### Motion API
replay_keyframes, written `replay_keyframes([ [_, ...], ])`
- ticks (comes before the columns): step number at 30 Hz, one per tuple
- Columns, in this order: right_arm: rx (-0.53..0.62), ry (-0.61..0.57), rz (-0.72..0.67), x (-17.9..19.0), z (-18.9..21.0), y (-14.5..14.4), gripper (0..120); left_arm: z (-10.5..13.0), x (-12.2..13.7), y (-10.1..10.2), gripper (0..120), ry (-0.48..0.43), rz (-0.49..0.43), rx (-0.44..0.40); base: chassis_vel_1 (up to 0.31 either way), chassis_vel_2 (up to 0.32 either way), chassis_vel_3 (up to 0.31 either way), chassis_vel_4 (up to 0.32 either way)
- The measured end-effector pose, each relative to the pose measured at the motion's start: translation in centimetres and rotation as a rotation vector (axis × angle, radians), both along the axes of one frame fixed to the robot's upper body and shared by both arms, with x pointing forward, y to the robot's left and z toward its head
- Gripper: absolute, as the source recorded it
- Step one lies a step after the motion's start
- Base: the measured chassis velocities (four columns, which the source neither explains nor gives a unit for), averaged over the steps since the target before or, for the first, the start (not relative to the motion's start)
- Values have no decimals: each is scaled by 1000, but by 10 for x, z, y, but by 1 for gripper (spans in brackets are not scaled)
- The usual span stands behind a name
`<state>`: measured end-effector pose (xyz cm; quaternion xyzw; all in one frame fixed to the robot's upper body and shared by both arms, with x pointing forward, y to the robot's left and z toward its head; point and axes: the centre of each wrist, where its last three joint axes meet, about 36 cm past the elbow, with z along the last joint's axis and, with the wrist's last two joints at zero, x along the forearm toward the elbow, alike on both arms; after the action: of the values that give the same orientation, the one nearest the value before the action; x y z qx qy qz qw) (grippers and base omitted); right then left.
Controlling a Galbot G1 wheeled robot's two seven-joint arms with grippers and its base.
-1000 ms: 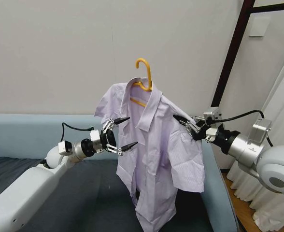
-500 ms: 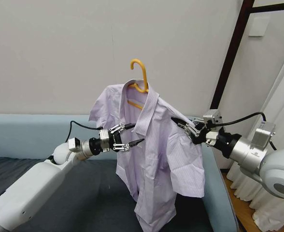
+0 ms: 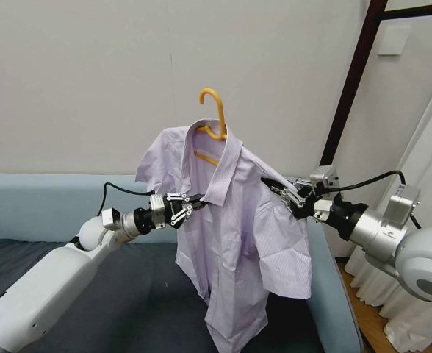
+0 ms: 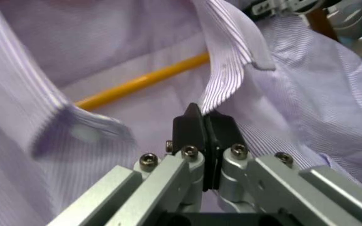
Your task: Pick up the clothes from the sofa and hang them on the clothes hanger.
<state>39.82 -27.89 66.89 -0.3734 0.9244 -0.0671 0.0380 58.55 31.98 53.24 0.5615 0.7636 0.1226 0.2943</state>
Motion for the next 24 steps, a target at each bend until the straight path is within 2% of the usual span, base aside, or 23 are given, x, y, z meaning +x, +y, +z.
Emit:
replay_keyframes([
  [4,-7,-5,-15,3,0,-3,1,15,3,6,0,-56,55,-3,0,0,0,0],
  [6,-11,-5,-22,4,0,-5,1,31,4,10,0,-100,89,-8,0,0,0,0],
  [7,-5,-3,-20,4,2,-5,1,39,6,13,0,-133,101,12,0,0,0,0],
  [10,18,10,-10,2,5,-3,1,44,7,15,0,-175,111,54,0,0,0,0],
  [15,91,74,17,-4,8,2,1,20,0,5,0,-141,110,40,0,0,0,0],
  [18,152,139,44,-11,8,7,1,4,-4,-5,0,-104,117,-4,0,0,0,0],
  [22,154,155,40,-13,4,8,1,-11,-8,-13,0,-60,131,-64,0,0,0,0],
  [24,134,152,14,-13,2,7,1,-19,-12,-14,8,-51,134,-80,0,0,0,0],
])
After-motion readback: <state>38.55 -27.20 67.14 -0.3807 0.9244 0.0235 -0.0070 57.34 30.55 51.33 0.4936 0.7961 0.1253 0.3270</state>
